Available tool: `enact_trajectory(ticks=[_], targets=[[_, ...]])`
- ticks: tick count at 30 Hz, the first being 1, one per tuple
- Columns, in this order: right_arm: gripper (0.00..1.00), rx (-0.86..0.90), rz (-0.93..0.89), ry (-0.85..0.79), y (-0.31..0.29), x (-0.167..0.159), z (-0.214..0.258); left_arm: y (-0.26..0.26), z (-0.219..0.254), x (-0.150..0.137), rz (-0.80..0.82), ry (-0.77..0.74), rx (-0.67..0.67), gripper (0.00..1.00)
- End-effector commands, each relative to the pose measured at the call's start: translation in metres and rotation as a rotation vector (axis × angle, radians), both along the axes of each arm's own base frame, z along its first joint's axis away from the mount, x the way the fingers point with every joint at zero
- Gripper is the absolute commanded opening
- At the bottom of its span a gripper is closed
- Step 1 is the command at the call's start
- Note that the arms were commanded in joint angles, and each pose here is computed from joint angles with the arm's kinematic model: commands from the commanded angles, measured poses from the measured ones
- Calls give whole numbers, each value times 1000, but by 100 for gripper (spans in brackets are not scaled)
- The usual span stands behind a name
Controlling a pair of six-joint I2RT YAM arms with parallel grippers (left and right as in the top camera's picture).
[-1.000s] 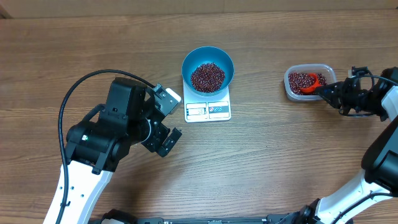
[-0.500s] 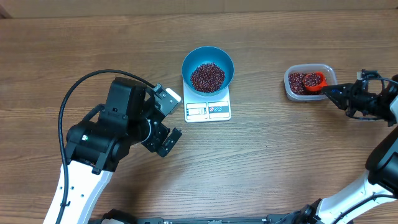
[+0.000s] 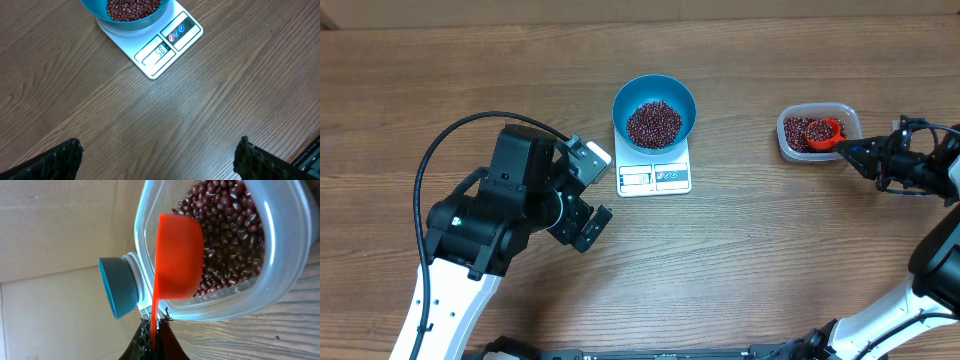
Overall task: Scoop item into bowl and weigh 150g on scale
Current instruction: 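Dip the scoop into the beans and drag it to fill, then lift the filled scoop and carry it left toward the blue bowl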
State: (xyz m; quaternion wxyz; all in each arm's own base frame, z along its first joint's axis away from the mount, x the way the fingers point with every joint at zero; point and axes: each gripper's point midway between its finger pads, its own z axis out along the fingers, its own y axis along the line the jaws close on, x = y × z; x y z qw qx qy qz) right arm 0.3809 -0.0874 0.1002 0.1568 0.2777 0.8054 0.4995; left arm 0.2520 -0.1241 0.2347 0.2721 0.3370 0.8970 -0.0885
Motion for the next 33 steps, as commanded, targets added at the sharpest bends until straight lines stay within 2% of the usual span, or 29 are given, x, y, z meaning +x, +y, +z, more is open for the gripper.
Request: enact_trajectory(ticks=[1, 33], targets=[[4, 66, -5, -45, 1, 2, 11, 1, 7, 4, -9, -27, 6, 100], [4, 284, 32, -165, 27, 9, 52, 1, 7, 3, -9, -27, 6, 100]])
